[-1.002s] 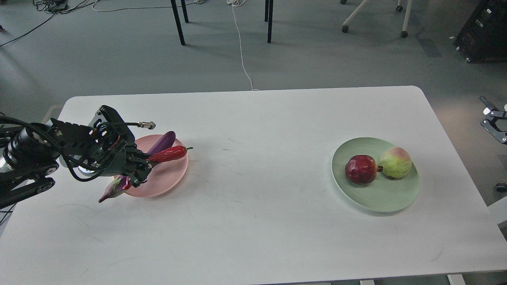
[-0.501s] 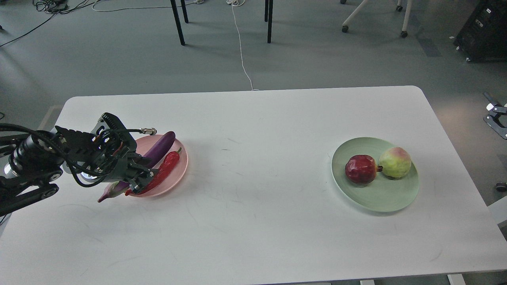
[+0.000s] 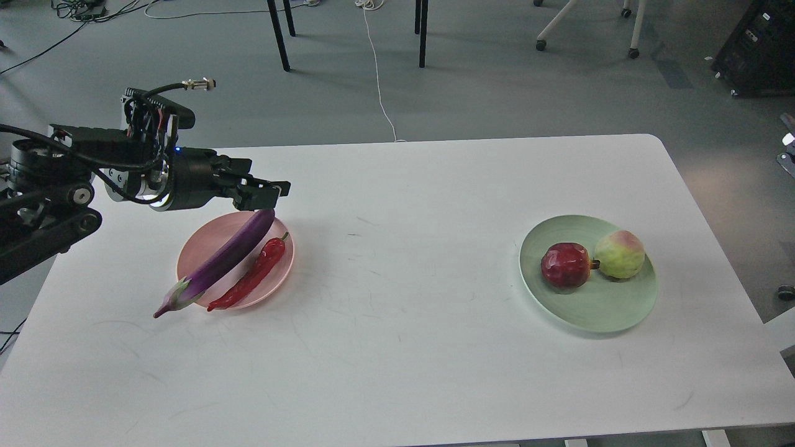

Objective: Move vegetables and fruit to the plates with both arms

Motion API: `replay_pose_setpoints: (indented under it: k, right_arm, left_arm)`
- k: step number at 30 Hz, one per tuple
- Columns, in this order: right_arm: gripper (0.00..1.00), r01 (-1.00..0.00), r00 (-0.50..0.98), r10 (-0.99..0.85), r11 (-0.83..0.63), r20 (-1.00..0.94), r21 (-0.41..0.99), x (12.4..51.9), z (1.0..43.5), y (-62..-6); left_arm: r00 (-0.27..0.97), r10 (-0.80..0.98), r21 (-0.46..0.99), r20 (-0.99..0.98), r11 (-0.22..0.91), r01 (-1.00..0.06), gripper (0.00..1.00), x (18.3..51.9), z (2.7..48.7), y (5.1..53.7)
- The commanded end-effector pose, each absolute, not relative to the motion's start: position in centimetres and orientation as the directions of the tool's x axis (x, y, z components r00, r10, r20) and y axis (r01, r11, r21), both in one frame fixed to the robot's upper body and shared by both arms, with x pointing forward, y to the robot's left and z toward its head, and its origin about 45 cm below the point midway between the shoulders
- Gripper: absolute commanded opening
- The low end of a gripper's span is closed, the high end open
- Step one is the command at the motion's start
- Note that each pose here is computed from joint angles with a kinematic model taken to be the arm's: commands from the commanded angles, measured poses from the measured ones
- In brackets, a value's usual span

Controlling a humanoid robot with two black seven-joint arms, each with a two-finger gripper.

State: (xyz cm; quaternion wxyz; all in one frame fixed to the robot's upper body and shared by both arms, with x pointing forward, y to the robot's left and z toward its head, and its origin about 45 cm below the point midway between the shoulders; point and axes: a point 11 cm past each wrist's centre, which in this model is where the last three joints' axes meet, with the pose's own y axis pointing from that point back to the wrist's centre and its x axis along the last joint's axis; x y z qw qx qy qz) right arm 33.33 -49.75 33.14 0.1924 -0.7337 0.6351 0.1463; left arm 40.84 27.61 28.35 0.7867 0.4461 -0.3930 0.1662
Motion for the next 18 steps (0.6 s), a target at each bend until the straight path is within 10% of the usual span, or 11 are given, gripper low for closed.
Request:
replay_pose_setpoints:
  k: [1, 10, 18]
  right_arm:
    - [0.99, -0.988, 0.143, -0.881, -0.098, -0.451, -0.121, 33.9, 33.7, -50.4]
    - [0.99, -0.960, 0.208, -0.838, -0.076, -0.505, -0.270, 40.1, 34.8, -47.8]
    - [0.99, -0.961, 0.171, -0.778, 0.005, -0.605, -0.278, 44.2, 30.6, -44.9]
  left_arm:
    - [0.666, 0.196, 0.438, 0.720, 0.616, -0.655, 0.98, 42.9, 30.7, 27.2]
    - [0.618, 0.759, 0.046, 0.203, 0.623, -0.781, 0.98, 47.2, 34.1, 27.4]
    - [0.452, 0.827, -0.106, -0.334, 0.444, -0.890, 0.98, 48.8, 31.4, 29.7]
